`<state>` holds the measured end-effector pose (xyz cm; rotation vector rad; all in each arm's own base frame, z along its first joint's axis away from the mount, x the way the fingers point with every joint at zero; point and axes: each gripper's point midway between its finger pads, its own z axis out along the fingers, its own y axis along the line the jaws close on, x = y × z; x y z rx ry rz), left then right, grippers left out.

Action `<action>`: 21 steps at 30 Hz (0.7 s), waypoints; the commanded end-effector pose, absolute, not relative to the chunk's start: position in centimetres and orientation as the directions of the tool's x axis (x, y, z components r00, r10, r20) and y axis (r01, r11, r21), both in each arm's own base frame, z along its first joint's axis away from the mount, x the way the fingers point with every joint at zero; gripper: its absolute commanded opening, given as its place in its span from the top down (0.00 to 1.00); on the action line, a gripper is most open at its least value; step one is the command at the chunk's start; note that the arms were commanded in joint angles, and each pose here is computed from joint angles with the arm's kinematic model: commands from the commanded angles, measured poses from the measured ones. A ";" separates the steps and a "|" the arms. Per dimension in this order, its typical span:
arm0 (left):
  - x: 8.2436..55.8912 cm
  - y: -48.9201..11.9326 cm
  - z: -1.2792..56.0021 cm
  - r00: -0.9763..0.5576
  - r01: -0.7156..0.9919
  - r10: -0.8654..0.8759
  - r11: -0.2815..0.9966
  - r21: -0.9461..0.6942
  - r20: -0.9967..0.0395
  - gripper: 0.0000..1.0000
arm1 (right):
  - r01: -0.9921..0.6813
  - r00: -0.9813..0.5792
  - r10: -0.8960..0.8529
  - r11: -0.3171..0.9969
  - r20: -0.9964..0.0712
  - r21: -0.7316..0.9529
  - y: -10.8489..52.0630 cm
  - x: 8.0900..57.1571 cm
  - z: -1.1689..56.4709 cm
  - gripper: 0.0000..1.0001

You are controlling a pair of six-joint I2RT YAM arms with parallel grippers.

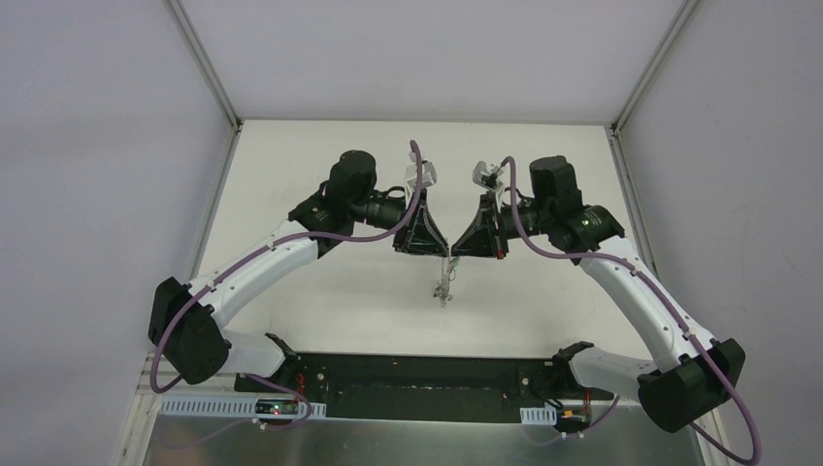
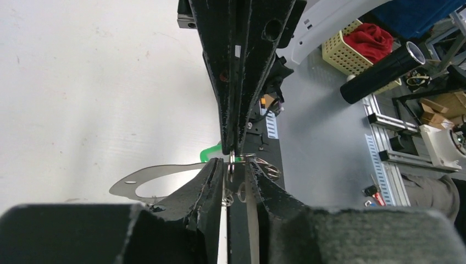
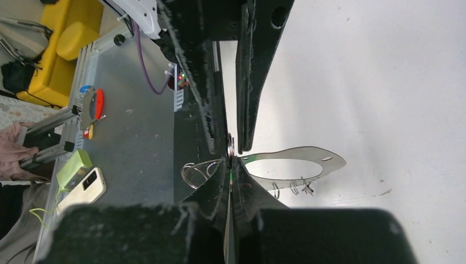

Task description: Put the keys on the keyring

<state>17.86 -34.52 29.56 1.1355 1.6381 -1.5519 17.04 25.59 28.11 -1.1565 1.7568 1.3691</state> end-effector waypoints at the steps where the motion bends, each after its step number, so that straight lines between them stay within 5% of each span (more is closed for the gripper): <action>1: 16.3 -32.9 31.2 -0.292 0.943 0.212 -0.098 -0.317 -0.933 0.74 | -0.942 -0.335 -0.328 0.094 -0.883 0.322 25.7 17.2 28.2 1.00; 9: 16.8 -32.7 30.4 -0.236 0.961 0.246 -0.082 -0.263 -0.940 0.61 | -0.948 -0.318 -0.367 0.088 -0.874 0.307 26.4 17.1 27.7 1.00; 21: 18.3 -33.9 29.5 -0.280 0.953 0.219 -0.049 -0.298 -0.934 0.65 | -0.937 -0.341 -0.328 0.044 -0.881 0.347 27.0 16.5 28.2 1.00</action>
